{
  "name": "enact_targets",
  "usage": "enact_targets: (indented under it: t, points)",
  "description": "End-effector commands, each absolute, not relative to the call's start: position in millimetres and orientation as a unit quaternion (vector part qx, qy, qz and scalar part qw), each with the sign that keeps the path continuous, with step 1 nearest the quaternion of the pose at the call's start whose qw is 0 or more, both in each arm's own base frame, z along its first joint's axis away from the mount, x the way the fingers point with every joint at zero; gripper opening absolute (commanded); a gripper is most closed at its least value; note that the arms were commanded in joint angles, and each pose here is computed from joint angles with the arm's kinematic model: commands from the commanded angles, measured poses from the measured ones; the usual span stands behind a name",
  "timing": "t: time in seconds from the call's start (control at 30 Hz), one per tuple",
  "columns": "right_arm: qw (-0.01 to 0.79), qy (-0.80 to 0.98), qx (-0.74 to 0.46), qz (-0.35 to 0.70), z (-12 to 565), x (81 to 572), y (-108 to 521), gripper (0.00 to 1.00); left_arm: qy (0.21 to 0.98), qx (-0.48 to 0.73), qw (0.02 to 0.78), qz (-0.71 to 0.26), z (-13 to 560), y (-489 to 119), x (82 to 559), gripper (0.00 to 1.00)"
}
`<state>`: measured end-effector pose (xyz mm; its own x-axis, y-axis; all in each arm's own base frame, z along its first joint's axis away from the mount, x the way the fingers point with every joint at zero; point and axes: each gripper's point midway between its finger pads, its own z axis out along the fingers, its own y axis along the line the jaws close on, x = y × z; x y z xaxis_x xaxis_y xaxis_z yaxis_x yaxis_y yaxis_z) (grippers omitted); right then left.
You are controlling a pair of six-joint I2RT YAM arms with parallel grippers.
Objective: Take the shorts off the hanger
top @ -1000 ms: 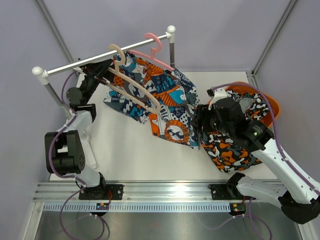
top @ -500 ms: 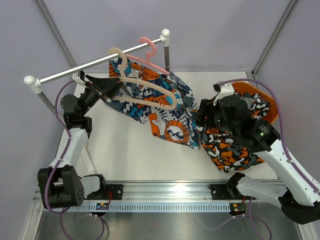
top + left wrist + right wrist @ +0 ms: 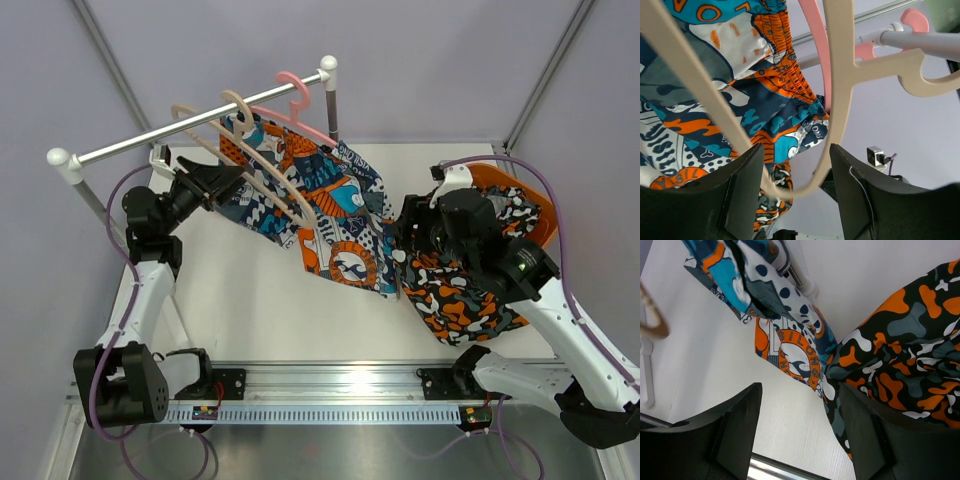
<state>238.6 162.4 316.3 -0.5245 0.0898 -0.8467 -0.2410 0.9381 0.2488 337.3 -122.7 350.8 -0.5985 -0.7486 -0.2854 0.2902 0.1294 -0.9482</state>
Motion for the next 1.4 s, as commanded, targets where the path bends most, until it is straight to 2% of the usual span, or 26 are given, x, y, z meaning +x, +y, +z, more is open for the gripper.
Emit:
enact_targets:
  t: [0.0,0.1,0.17,0.3,0.43,0.5,0.57,0.97,1.17,1.37]
  points:
    - [0.509,0.849,-0.009,0.141,323,257,144,0.72,0.641,-0.089,0.47,-0.6,385,-126,316,0.59]
    - [0.515,0.846,0.02,0.138,326,271,129,0.74,0.676,-0.058,0.462,-0.571,380,-131,298,0.59]
    - [0.515,0.846,0.035,0.134,325,279,121,0.76,0.681,0.0,0.496,-0.538,394,-134,283,0.6]
    - [0.515,0.844,0.109,0.097,319,300,79,0.79,0.718,0.053,0.507,-0.473,387,-142,257,0.62]
    - [0.509,0.839,0.175,0.078,310,299,35,0.85,0.732,0.058,0.522,-0.434,387,-142,242,0.63]
    - [0.502,0.84,0.189,0.081,299,292,27,0.92,0.731,0.062,0.537,-0.416,389,-140,230,0.63]
    - [0.49,0.844,0.208,0.07,286,289,15,0.92,0.732,0.064,0.546,-0.403,389,-137,224,0.64]
    - [0.45,0.859,0.216,0.115,259,314,27,0.91,0.768,0.01,0.549,-0.329,354,-112,238,0.65]
    - [0.444,0.866,0.198,0.115,256,327,30,0.9,0.756,0.006,0.591,-0.281,365,-97,232,0.64]
    - [0.449,0.867,0.139,0.165,288,335,52,0.88,0.735,0.071,0.587,-0.332,383,-127,220,0.62]
